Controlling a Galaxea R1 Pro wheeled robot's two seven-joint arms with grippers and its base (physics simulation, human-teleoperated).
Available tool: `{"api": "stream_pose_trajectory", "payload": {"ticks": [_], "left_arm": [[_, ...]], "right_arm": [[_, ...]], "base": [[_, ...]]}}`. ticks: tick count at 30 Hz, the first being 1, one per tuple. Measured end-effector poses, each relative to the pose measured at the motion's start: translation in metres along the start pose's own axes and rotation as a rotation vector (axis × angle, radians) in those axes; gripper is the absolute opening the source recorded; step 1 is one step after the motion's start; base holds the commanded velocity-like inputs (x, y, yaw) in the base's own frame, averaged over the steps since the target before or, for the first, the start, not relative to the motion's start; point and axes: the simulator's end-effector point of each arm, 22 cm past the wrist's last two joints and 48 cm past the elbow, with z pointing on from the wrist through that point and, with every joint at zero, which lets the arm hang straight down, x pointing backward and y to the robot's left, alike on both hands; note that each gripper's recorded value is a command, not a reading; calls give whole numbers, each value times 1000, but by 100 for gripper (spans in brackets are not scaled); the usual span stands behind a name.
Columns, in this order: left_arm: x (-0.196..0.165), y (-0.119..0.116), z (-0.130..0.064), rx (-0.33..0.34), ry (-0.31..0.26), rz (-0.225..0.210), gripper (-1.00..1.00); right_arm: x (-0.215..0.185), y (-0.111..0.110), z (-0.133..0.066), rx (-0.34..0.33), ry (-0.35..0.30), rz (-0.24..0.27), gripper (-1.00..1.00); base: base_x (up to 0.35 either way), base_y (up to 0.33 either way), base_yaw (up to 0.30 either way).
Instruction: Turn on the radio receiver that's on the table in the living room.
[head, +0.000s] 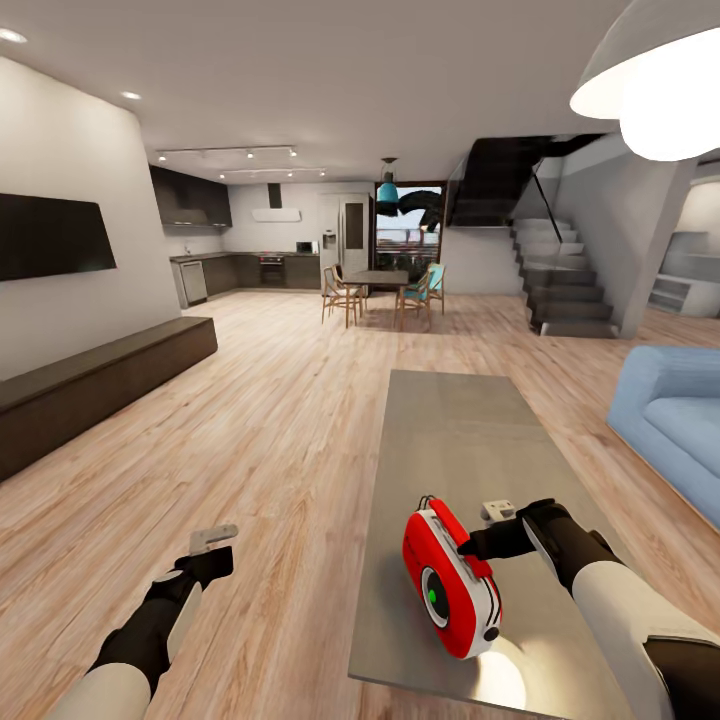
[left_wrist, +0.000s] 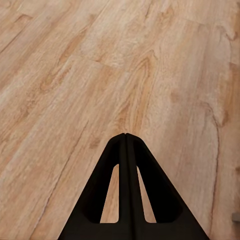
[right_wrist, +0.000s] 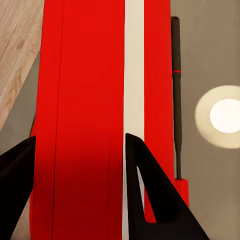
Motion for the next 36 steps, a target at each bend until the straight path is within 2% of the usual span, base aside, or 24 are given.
{"api": "stream_pose_trajectory", "payload": {"ticks": [28, 29, 30, 36], "left_arm": [[13, -1, 6, 4, 1, 0, -100], [13, -1, 6, 4, 1, 0, -100], [13, -1, 7, 4, 2, 0, -100], [13, -1, 7, 4, 3, 0, -100]], "right_arm": [[0, 1, 8, -11, -22, 12, -100], [0, 1, 7, -10, -22, 10, 100], [8, 0, 11, -6, -3, 5, 100], [8, 0, 11, -6, -3, 6, 100]], "base": [[0, 0, 0], [0, 0, 0], [0, 0, 0], [0, 0, 0]]}}
